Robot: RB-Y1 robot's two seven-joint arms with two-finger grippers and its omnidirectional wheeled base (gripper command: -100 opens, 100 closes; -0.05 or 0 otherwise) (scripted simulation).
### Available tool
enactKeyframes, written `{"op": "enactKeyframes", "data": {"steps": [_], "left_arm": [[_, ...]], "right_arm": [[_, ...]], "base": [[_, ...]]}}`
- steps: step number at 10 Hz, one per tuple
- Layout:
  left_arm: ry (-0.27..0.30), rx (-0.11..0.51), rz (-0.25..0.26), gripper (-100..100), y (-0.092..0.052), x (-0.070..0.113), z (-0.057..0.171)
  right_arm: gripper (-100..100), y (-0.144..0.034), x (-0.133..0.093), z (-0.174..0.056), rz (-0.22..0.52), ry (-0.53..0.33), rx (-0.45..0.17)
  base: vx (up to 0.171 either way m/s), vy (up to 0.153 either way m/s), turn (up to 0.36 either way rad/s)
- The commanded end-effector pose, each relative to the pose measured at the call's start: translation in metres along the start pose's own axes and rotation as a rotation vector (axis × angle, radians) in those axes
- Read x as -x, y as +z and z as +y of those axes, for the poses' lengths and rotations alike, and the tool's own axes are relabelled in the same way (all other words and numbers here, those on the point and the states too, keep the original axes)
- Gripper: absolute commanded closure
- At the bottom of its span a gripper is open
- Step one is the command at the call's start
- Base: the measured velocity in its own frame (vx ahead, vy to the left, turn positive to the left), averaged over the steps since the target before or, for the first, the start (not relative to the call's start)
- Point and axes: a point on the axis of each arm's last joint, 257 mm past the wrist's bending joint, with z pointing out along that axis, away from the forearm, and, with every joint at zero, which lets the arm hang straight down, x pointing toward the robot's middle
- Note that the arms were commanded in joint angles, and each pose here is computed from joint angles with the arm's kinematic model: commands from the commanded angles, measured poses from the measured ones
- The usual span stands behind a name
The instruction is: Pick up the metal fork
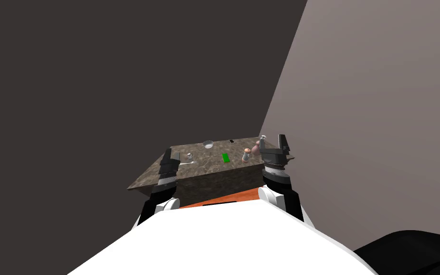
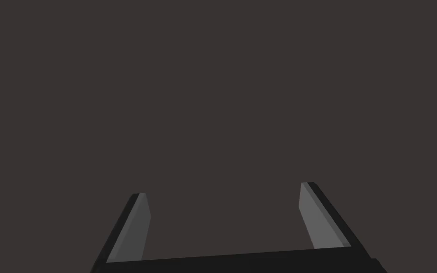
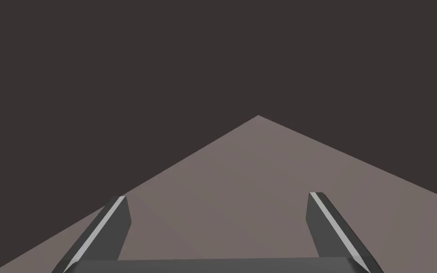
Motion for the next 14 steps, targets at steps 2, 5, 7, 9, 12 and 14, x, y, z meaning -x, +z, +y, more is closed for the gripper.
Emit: {"op": "enactKeyframes", "data": {"steps": [2,5,7,9,12,14], "left_arm": [[-0.006,0.044,0.063,-100,0.008,-0.016,0.016],[-0.023,0.095,0.144,-100,0.020,-0.041,0.035],[-0.027,0.132,0.178,-100,0.024,-0.052,0.047],[-0.031,0.159,0.213,-100,0.028,-0.064,0.055],[-0.037,0.203,0.282,-100,0.037,-0.088,0.069],[-0.036,0.234,0.319,-100,0.041,-0.101,0.078]], "right_arm": [[0,0.000,0.000,0.000,0.000,0.000,0.000],[0,0.000,0.000,0.000,0.000,0.000,0.000],[0,0.000,0.000,0.000,0.000,0.000,0.000],[0,0.000,0.000,0.000,0.000,0.000,0.000],[0,0.000,0.000,0.000,0.000,0.000,0.000],[0,0.000,0.000,0.000,0.000,0.000,0.000]], "base": [[-0.026,0.003,0.056],[-0.045,0.008,0.069],[-0.031,0.011,0.037],[-0.036,0.011,0.065],[-0.037,0.011,0.059],[-0.032,0.012,0.055]]}}
